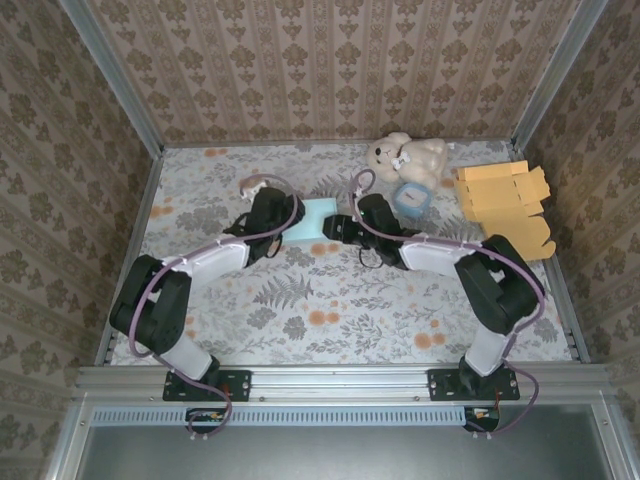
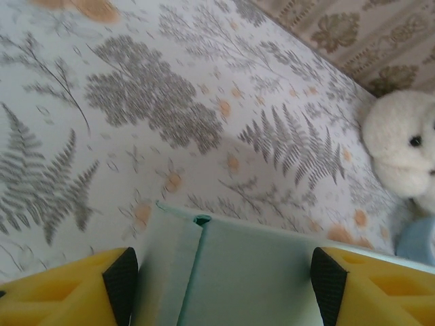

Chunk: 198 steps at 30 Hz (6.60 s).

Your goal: Fold the paper box

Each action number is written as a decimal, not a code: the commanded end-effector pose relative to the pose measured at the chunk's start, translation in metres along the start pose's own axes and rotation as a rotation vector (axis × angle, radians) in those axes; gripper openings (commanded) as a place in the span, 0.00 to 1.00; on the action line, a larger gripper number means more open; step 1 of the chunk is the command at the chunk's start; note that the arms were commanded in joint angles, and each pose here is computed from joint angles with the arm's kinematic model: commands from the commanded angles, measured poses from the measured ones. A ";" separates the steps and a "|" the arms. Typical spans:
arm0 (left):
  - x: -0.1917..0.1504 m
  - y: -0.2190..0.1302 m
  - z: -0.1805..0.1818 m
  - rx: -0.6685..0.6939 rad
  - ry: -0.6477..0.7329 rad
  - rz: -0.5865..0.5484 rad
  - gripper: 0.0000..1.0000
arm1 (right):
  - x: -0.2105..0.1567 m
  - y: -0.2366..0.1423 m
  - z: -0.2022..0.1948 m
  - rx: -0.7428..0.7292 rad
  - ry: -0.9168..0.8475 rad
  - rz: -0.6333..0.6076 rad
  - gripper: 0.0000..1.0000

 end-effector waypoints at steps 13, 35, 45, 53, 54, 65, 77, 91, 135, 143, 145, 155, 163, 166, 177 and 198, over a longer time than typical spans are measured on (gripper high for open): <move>0.074 0.049 0.071 0.125 0.064 0.013 0.71 | 0.017 0.111 0.063 0.157 0.028 -0.081 0.53; 0.103 0.059 0.115 0.166 0.031 -0.080 0.79 | 0.035 0.090 0.035 0.003 -0.109 -0.132 0.55; 0.105 -0.033 0.039 0.075 0.160 -0.060 0.81 | 0.071 -0.026 0.037 -0.273 -0.357 -0.191 0.56; -0.017 -0.113 -0.014 -0.101 0.349 0.031 0.82 | 0.127 -0.150 0.000 -0.659 -0.593 -0.266 0.56; -0.029 -0.117 -0.014 -0.127 0.347 0.030 0.82 | 0.132 -0.158 -0.008 -0.700 -0.615 -0.262 0.57; -0.118 -0.142 -0.033 -0.344 0.581 0.063 0.83 | 0.176 -0.159 -0.155 -0.935 -0.564 0.020 0.63; -0.155 -0.131 -0.025 -0.349 0.705 0.033 0.85 | 0.192 -0.146 -0.246 -0.854 -0.418 0.098 0.56; -0.159 -0.123 -0.027 -0.322 0.730 0.039 0.85 | 0.186 -0.124 -0.262 -0.801 -0.390 0.136 0.43; -0.082 -0.204 0.062 -0.109 0.320 -0.138 0.86 | -0.045 -0.155 0.045 -0.290 -0.368 -0.151 0.00; -0.089 -0.190 0.073 -0.060 0.300 -0.111 0.86 | -0.079 -0.070 0.069 -0.174 -0.300 -0.099 0.03; -0.091 -0.187 0.077 -0.046 0.298 -0.098 0.86 | -0.082 -0.057 0.075 -0.156 -0.279 -0.089 0.12; -0.104 -0.173 0.071 -0.154 0.232 -0.013 0.86 | -0.077 -0.090 0.049 -0.256 -0.365 -0.172 0.42; -0.101 -0.145 0.036 -0.191 0.249 0.024 0.86 | -0.070 -0.142 0.006 -0.377 -0.504 -0.265 0.52; -0.093 -0.129 0.016 -0.174 0.315 0.057 0.86 | -0.072 -0.148 -0.007 -0.394 -0.525 -0.287 0.52; -0.082 -0.063 -0.020 -0.176 0.339 0.209 0.83 | -0.084 -0.152 -0.046 -0.452 -0.560 -0.324 0.52; -0.117 -0.037 -0.032 -0.180 0.375 0.296 0.08 | -0.087 -0.150 -0.047 -0.409 -0.592 -0.285 0.53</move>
Point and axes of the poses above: each hand's point on the last joint's axis, 136 mm out from that joint toward the fingers, its own y axis out along the fingers, its own z axis along the line the jaws close on, x = y × z, the point moved 6 cm from there along -y, back along the fingers, and after that the axes turned 8 degrees about y, right-handed, at the moved point
